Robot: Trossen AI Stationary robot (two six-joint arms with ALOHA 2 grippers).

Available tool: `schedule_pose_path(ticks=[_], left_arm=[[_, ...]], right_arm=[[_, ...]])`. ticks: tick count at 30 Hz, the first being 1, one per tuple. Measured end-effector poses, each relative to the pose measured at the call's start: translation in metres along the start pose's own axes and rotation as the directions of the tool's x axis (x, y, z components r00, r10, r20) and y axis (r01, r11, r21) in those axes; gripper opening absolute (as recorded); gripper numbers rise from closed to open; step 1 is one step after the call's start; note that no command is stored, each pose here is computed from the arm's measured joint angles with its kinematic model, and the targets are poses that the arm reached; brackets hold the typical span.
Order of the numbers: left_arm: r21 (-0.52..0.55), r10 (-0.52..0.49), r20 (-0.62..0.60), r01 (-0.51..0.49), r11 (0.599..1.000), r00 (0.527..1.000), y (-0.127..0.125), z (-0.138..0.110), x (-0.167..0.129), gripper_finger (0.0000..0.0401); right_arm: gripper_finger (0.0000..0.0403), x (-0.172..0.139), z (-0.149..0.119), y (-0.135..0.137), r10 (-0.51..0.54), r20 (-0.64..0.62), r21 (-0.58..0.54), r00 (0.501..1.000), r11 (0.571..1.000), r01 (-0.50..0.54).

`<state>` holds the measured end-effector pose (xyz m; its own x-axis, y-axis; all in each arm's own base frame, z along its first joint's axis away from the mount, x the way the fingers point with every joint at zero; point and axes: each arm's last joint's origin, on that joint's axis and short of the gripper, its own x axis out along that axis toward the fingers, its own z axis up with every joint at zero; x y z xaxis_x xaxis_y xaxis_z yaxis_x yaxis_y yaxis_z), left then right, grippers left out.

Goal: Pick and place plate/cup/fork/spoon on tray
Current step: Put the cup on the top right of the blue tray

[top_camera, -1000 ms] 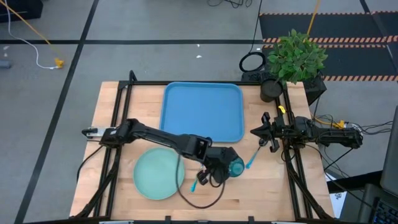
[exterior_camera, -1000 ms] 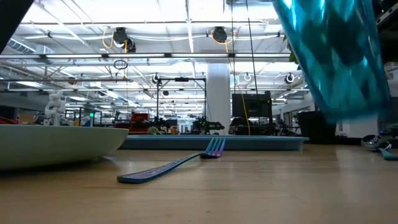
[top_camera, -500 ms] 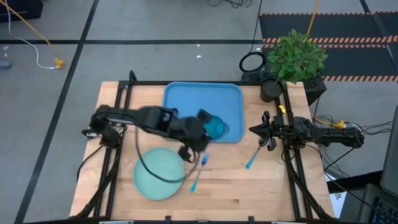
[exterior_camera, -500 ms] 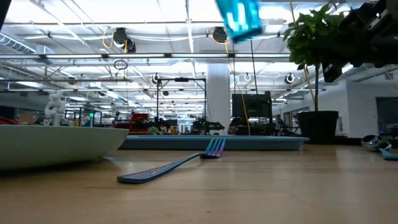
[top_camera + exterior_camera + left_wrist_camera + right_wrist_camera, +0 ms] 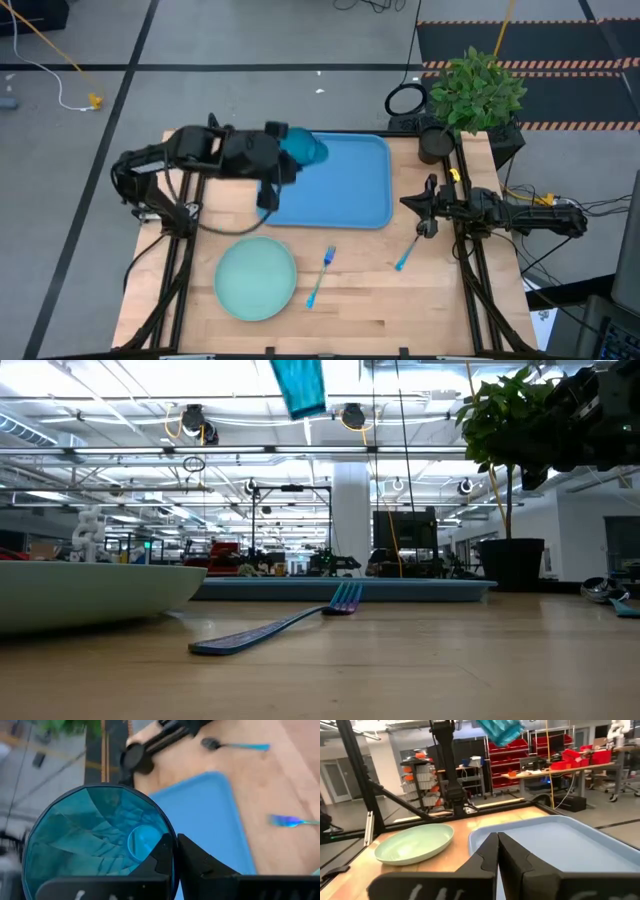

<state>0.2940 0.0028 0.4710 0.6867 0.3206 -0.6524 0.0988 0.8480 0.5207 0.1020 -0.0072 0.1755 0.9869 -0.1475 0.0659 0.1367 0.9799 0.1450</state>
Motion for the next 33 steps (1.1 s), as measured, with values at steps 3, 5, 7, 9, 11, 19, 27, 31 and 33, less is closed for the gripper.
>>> schedule_pose_path(ticks=[3,5,7,9,11,19,27,31,33], left_arm=[[-0.075,0.024,-0.084,-0.03,0.997,0.996,0.018,-0.014,0.01,0.0009],[-0.127,0.043,-0.127,-0.059,0.99,0.991,0.031,-0.023,0.019,0.001],[-0.166,0.054,-0.173,-0.083,0.983,0.983,0.042,-0.033,0.03,0.0009],[-0.223,0.043,-0.207,-0.09,0.971,0.977,0.051,-0.044,0.044,0.0009],[-0.323,0.049,-0.237,-0.126,0.938,0.97,0.063,-0.058,0.057,0.0009],[-0.518,0.011,-0.352,-0.204,0.831,0.936,0.092,-0.126,0.113,0.0013],[-0.555,0.015,-0.383,-0.243,0.796,0.924,0.087,-0.178,0.161,0.0009],[-0.546,0.008,-0.389,-0.237,0.803,0.921,0.078,-0.194,0.176,0.0015],[-0.548,-0.004,-0.406,-0.24,0.802,0.914,0.074,-0.202,0.181,0.0012]], right_arm=[[0.0,0.0,0.0,0.0,0.001,-0.003,0.017,1.0,1.0,-0.001],[0.0,0.0,0.0,0.0,0.001,-0.005,0.029,1.0,1.0,-0.001],[0.0,0.0,0.0,0.0,0.002,-0.005,0.031,1.0,1.0,-0.001],[0.0,0.0,0.0,0.0,0.002,-0.005,0.032,1.0,0.999,-0.002],[0.0,0.0,0.0,0.0,0.003,-0.003,0.032,1.0,0.999,-0.003],[0.0,0.0,0.007,0.001,0.014,0.069,0.034,0.998,0.999,-0.016],[0.0,0.0,0.008,0.001,0.015,0.077,0.014,0.997,1.0,-0.016],[0.0,0.0,0.008,0.001,0.015,0.077,0.014,0.997,1.0,-0.016],[0.0,0.0,0.008,0.001,0.015,0.077,0.014,0.997,1.0,-0.016]])
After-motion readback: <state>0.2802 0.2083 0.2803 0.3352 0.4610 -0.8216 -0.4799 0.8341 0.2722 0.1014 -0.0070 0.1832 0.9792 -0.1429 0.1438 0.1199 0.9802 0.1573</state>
